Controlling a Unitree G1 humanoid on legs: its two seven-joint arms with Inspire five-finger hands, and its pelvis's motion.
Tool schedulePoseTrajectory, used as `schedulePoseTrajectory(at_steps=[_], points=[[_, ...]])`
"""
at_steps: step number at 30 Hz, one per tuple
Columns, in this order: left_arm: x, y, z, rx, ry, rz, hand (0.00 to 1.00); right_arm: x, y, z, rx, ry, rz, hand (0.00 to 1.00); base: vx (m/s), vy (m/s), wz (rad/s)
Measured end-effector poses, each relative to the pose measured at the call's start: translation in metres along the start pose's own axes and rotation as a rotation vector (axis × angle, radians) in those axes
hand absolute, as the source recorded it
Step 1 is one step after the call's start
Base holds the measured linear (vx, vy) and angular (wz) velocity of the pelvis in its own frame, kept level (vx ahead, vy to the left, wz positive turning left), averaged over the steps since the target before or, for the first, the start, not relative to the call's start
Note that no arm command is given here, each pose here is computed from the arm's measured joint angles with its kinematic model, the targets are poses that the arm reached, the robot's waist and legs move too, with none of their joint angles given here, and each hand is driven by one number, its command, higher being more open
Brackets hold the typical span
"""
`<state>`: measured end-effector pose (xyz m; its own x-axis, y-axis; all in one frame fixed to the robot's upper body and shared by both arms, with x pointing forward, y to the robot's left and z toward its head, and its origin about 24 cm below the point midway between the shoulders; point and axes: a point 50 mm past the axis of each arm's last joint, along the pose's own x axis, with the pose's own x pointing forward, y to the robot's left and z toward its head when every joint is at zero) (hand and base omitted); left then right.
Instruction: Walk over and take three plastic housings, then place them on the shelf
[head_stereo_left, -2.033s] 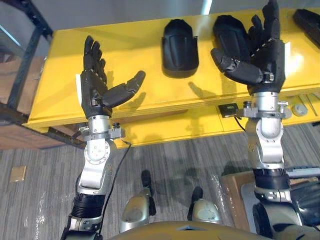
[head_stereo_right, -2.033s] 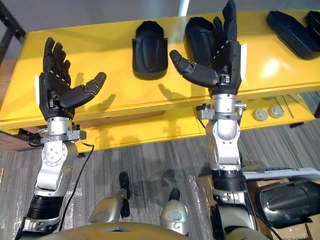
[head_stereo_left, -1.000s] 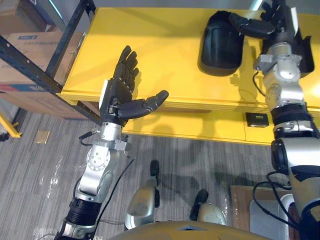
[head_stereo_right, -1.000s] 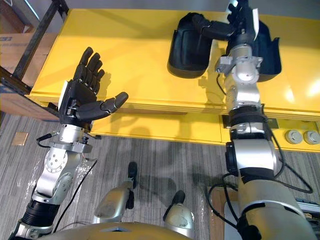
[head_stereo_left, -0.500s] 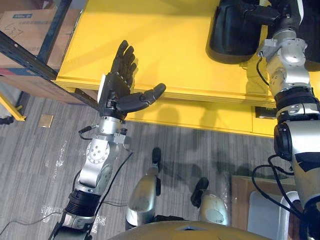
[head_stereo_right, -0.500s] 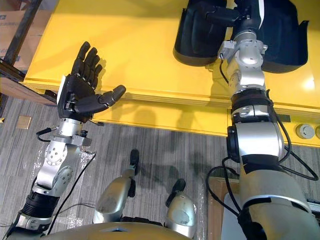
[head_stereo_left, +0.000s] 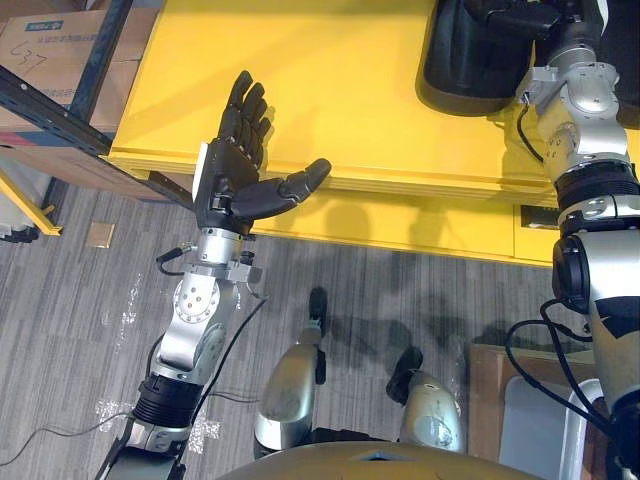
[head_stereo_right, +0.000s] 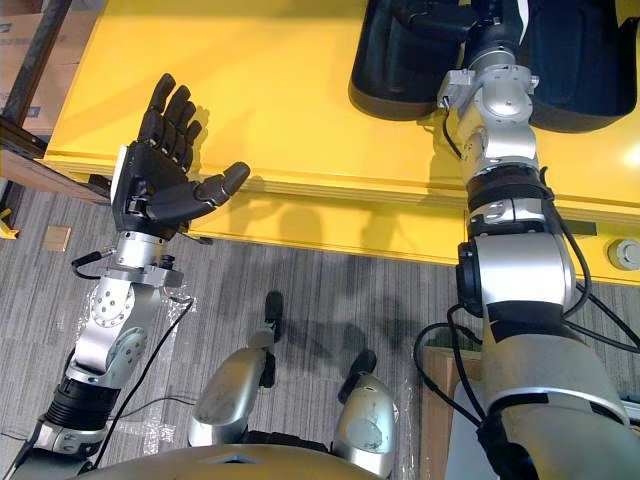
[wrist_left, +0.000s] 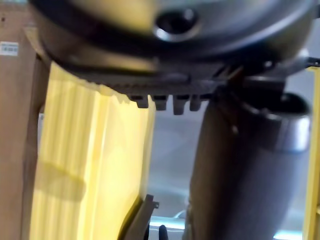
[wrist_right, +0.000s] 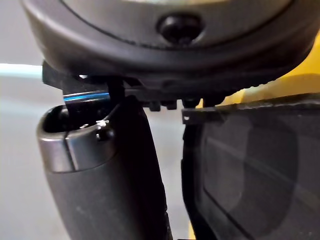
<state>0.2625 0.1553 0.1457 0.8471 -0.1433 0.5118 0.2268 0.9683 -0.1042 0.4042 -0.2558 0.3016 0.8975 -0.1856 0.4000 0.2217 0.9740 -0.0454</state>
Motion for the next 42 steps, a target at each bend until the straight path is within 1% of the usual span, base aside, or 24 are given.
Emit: schedulePoseTrajectory(at_steps=[5,21,29,42], points=[[0.0,0.003,-0.006,0.005,0.023,0.012,1.0,0.0,0.002,0.001,-0.013,-0.001,0.013,1.0,-0.01,-0.05,-0.01],[0.002,0.003,-0.005,0.006,0.017,0.026,1.0,0.002,0.004,0.004,-0.034,-0.004,0.036,1.0,0.0,-0.062,0.02],[0.002,0.003,-0.004,0.005,0.009,0.026,1.0,0.003,-0.001,0.007,-0.037,-0.004,0.022,1.0,0.0,-0.043,0.04],[0.004,0.003,-0.002,0.006,-0.003,0.021,1.0,0.005,-0.001,0.012,-0.056,-0.014,0.001,1.0,0.0,-0.045,0.01]])
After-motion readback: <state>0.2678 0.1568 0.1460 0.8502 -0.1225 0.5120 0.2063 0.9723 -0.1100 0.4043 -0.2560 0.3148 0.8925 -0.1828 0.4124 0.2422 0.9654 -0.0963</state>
